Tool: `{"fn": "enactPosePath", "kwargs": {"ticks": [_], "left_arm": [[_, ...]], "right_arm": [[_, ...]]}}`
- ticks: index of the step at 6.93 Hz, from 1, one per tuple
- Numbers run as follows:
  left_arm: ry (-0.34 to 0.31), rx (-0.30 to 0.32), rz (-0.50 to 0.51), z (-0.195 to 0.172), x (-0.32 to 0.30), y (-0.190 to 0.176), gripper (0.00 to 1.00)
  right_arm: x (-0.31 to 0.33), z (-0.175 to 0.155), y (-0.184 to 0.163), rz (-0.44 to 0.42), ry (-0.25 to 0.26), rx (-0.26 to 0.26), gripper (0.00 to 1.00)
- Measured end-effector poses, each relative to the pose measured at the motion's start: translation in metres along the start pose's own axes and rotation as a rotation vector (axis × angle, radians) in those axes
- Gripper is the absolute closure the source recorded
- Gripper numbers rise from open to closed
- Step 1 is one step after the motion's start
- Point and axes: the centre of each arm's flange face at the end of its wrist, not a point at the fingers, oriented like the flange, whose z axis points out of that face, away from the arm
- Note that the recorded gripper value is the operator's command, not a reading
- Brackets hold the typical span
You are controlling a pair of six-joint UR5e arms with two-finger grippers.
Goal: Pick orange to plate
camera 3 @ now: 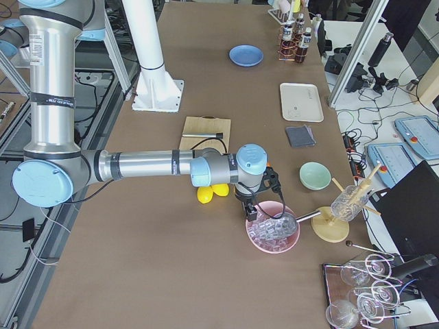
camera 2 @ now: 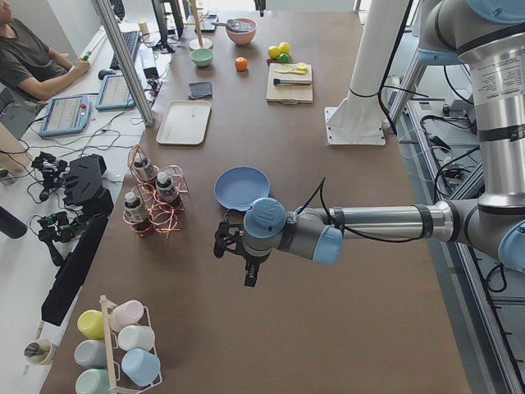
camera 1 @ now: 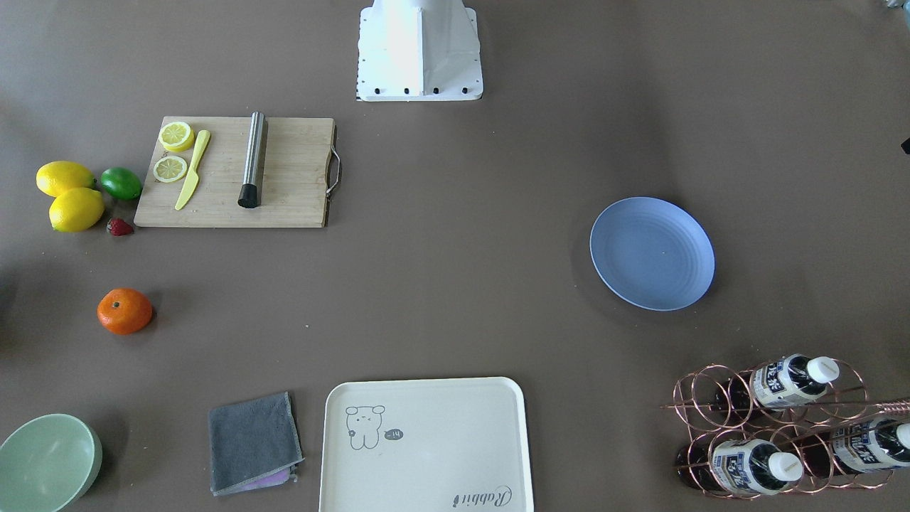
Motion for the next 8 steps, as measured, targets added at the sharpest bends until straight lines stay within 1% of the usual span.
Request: {"fn": "enactPosePath", "kwargs": {"ticks": [4,8], "left_arm": [[0.009,0.008,0.026,0.003,0.002,0.005,0.02],[0.008,-0.015,-0.005,0.013,-0.005,0.014,0.05]], "right_arm": [[-0.003,-0.001,-0.006,-0.009,0.0,0.003,0.0],[-0.004,0.002,-0.006,-0.01,-0.003,-0.003,0.0]]}}
